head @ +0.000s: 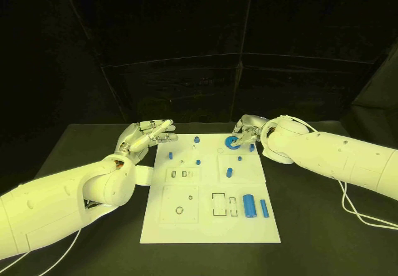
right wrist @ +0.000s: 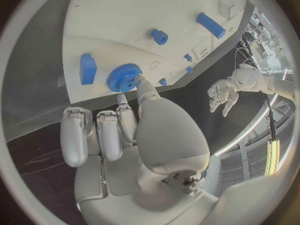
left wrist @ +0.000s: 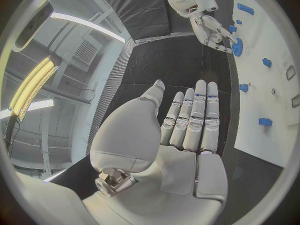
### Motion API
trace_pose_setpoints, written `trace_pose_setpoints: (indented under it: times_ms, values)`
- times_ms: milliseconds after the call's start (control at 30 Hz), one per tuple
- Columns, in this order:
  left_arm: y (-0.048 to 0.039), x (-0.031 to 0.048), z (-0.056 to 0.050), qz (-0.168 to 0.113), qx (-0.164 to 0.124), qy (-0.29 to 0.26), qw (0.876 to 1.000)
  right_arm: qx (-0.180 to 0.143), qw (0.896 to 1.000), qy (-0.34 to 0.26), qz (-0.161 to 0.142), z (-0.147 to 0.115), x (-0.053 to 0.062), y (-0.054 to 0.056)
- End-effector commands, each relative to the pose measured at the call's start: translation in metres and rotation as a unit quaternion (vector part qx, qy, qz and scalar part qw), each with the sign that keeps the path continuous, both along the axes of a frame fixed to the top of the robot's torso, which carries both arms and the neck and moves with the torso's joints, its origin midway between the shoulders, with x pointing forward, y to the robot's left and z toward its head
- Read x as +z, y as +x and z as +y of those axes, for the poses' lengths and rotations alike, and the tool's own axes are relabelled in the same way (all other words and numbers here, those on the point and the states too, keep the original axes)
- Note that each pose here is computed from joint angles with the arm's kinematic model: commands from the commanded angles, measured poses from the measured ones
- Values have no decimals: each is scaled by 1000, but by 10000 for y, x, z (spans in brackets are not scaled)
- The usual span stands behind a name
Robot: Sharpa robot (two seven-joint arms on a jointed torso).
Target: Assemble the parts on the task board
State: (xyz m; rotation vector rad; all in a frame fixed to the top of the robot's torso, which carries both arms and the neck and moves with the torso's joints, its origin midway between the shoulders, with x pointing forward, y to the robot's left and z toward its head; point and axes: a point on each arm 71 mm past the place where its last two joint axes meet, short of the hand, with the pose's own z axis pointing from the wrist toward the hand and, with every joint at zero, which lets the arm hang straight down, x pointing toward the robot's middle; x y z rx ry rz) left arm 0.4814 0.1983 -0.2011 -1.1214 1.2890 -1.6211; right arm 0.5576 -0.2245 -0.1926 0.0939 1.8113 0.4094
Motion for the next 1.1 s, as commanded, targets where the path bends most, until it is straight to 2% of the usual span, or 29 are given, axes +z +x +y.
trace_pose_setpoints:
  times_ms: [33, 367, 600, 767, 867, 1100]
  values:
    - [0, 12, -12, -1, -7, -5, 1000, 4, 1000, -11, -10, 25, -11, -6]
    - [-2, 11, -6, 0, -8, -5, 1000, 5, 999, -39, -9, 24, -134, -50]
    - [-2, 9, 0, 1, -8, -4, 1000, 6, 999, -44, -16, 24, -163, -66]
    - [-1, 8, 1, 1, -8, -4, 1000, 10, 999, -29, -37, 58, -135, -77]
    - [-1, 7, 1, 1, -8, -4, 1000, 12, 998, -2, -63, 102, -88, -91]
    - [-3, 6, 2, 1, -8, -4, 1000, 17, 994, 34, -99, 184, -3, -149]
